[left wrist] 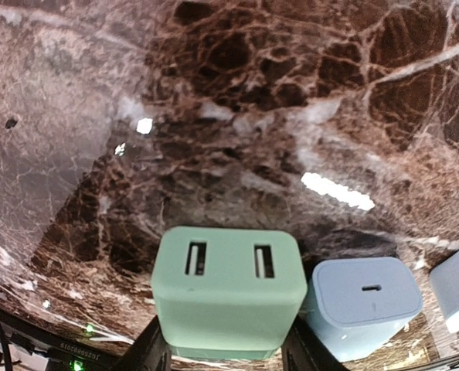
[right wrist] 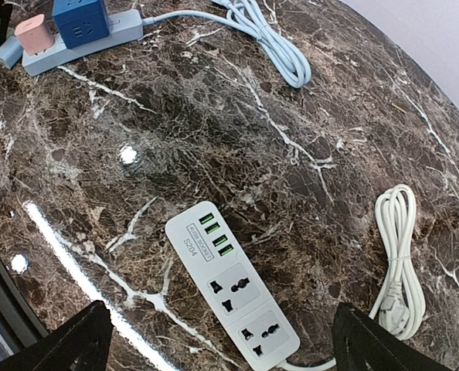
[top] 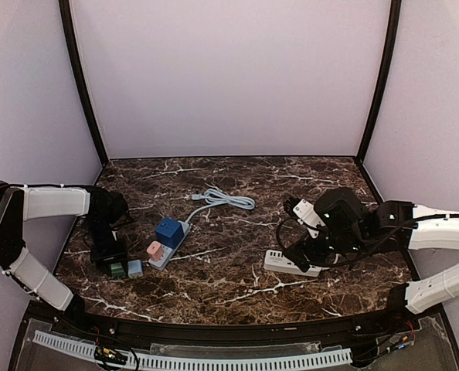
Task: Insert the plug
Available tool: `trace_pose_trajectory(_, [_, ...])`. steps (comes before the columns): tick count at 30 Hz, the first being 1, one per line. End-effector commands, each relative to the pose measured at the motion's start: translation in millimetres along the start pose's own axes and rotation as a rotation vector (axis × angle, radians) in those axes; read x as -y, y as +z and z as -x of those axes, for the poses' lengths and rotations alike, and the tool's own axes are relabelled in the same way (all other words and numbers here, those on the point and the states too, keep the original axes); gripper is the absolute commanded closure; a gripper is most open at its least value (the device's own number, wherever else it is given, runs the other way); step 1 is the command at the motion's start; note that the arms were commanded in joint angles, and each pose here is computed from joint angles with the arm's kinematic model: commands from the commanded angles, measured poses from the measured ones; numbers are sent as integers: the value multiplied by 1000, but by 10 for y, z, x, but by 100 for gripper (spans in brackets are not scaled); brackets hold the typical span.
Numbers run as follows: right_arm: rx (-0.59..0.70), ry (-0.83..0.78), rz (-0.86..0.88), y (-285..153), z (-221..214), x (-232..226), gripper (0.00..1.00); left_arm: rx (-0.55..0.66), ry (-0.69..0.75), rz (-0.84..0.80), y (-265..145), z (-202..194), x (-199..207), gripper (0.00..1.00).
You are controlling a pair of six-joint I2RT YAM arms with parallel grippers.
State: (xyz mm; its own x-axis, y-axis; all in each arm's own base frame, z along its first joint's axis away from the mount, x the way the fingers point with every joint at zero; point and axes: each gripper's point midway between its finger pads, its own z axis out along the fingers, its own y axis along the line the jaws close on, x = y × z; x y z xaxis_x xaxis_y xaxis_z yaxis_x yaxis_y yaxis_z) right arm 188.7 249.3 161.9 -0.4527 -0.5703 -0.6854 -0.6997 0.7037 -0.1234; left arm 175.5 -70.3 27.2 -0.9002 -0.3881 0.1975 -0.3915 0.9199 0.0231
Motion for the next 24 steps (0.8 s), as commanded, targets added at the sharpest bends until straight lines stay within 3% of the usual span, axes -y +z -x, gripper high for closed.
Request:
trace_pose_trajectory(1, [43, 6, 5, -5, 156, -5, 2, 52, -40, -54, -94, 147, 136, 51])
trace_pose_trajectory(4, [44, 8, 5, 0, 169, -5, 1, 58, -48, -54, -93, 180, 150, 47])
trace_pose_trajectory(7, [46, 13, 4, -7, 175, -2, 1, 63, -32, -63, -96, 162, 170, 32])
trace_pose_trajectory(11, [49, 24, 2, -22, 149, 10, 1, 105, 13, -78, -151, 125, 158, 21])
trace_pose_trajectory(24, [51, 21, 8, 14, 187, -17, 1, 238, 38, -30, -101, 118, 10, 30])
